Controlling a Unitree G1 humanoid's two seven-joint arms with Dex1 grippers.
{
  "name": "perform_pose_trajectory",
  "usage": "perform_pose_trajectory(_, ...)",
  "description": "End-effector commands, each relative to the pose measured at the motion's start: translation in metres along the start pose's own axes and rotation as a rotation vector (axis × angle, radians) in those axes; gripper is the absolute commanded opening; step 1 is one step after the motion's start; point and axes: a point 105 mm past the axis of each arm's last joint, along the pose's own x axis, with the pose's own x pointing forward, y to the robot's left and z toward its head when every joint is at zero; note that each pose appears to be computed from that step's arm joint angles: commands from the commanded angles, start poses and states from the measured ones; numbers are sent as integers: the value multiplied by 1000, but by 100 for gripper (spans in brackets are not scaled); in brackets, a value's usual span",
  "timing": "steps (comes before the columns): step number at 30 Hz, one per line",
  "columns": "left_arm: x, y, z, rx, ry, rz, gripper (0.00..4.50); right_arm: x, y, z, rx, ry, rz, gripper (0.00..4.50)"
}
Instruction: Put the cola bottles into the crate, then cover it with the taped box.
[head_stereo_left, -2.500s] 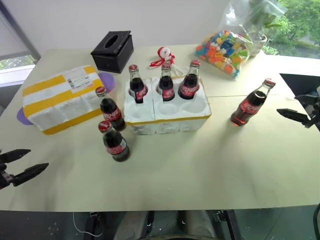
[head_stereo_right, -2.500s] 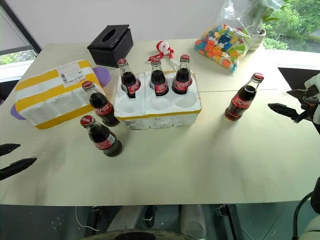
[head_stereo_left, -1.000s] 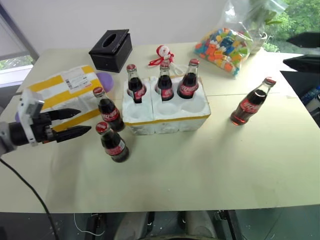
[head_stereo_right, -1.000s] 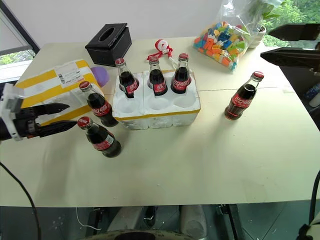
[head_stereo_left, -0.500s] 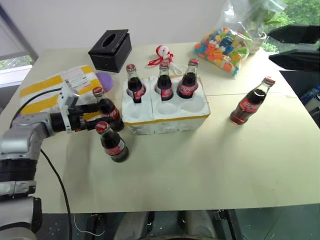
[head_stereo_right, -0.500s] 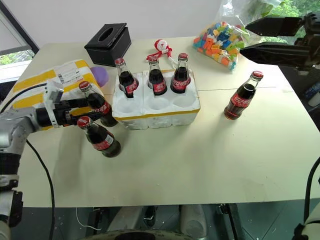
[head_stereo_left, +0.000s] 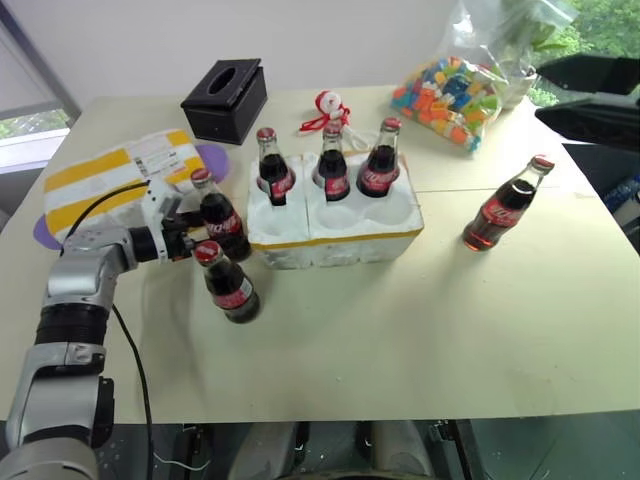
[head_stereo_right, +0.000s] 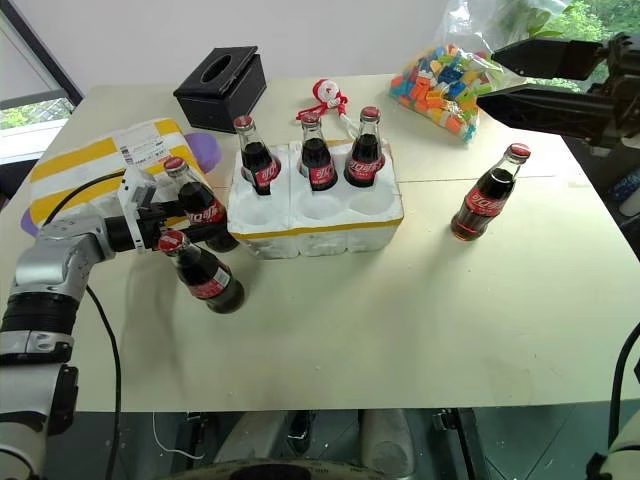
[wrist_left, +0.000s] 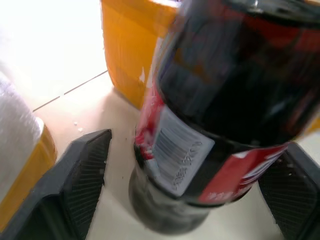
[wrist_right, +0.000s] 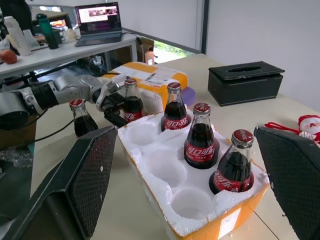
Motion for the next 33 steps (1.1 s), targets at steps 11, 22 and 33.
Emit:
perform_pose_trajectory(11, -37, -7, 51, 83, -22, -58, 278, -4, 13, 6, -78, 18, 19, 450)
perform_pose_trajectory(22, -33, -51, 161, 160, -126, -358, 278, -4, 10, -9, -56, 19, -4, 450)
perform_pose_trajectory(33, 47, -61, 176, 230, -138, -529, 278, -15, 19, -12, -45, -5, -92, 450)
